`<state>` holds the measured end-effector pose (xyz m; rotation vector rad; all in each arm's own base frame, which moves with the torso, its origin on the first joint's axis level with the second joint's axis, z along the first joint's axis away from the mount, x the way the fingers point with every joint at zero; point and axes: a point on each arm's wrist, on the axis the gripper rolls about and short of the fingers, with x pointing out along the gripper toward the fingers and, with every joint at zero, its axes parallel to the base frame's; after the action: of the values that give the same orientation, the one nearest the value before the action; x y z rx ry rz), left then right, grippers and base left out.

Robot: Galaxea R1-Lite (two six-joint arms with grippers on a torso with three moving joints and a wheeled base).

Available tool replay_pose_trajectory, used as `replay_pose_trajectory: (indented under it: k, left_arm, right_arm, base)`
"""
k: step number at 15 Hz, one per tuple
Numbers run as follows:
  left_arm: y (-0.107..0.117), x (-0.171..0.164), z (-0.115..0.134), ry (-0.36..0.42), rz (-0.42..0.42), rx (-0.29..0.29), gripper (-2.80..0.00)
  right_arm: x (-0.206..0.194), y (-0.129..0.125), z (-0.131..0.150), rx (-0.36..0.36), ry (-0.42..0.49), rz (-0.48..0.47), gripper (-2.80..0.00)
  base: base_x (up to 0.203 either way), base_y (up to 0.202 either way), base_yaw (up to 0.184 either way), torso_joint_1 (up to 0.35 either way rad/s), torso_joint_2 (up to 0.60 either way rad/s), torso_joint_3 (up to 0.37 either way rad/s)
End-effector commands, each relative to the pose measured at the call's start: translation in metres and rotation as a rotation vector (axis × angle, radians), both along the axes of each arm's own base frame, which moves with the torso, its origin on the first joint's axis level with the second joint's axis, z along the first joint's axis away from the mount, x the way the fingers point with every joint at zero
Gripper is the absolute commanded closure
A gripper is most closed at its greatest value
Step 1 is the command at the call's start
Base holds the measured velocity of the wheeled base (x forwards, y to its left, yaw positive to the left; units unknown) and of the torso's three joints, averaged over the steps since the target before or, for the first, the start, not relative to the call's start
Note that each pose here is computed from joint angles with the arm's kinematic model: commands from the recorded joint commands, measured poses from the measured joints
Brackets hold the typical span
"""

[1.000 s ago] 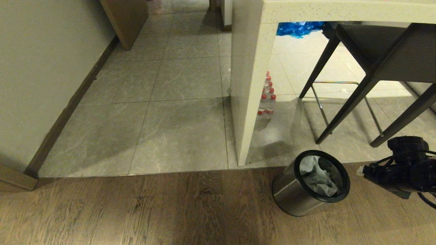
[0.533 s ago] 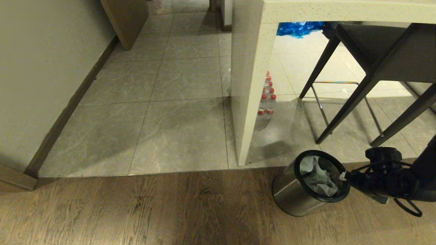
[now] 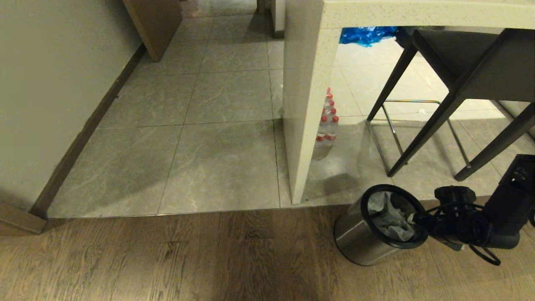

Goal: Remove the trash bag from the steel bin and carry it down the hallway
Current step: Place the outer trash can on the ground

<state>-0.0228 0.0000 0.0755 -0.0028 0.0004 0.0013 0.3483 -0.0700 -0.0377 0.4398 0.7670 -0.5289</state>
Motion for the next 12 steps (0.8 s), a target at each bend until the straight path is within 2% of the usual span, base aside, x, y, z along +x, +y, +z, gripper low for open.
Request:
replay_pose_trajectory:
  k: [1, 10, 12]
  left_arm:
    - [0.0, 0.0, 0.0, 0.0, 0.0, 0.0, 0.0]
    - [0.0, 0.0, 0.0, 0.0, 0.0, 0.0, 0.0]
    - [0.0, 0.0, 0.0, 0.0, 0.0, 0.0, 0.0]
  right_arm:
    - [0.0003, 0.0002, -0.0041, 0.003, 0.005, -0.001, 0.0]
    - [0.0048, 0.002, -0.0089, -0.032, 0.002, -0.018, 0.0]
    - [0.0049, 0.0023, -0.0029, -0.032, -0.007, -0.019, 0.0]
  base:
    - [0.0, 0.0, 0.0, 0.0, 0.0, 0.0]
    - [0.0, 0.0, 0.0, 0.0, 0.0, 0.0]
    - [0.0, 0.0, 0.0, 0.0, 0.0, 0.0]
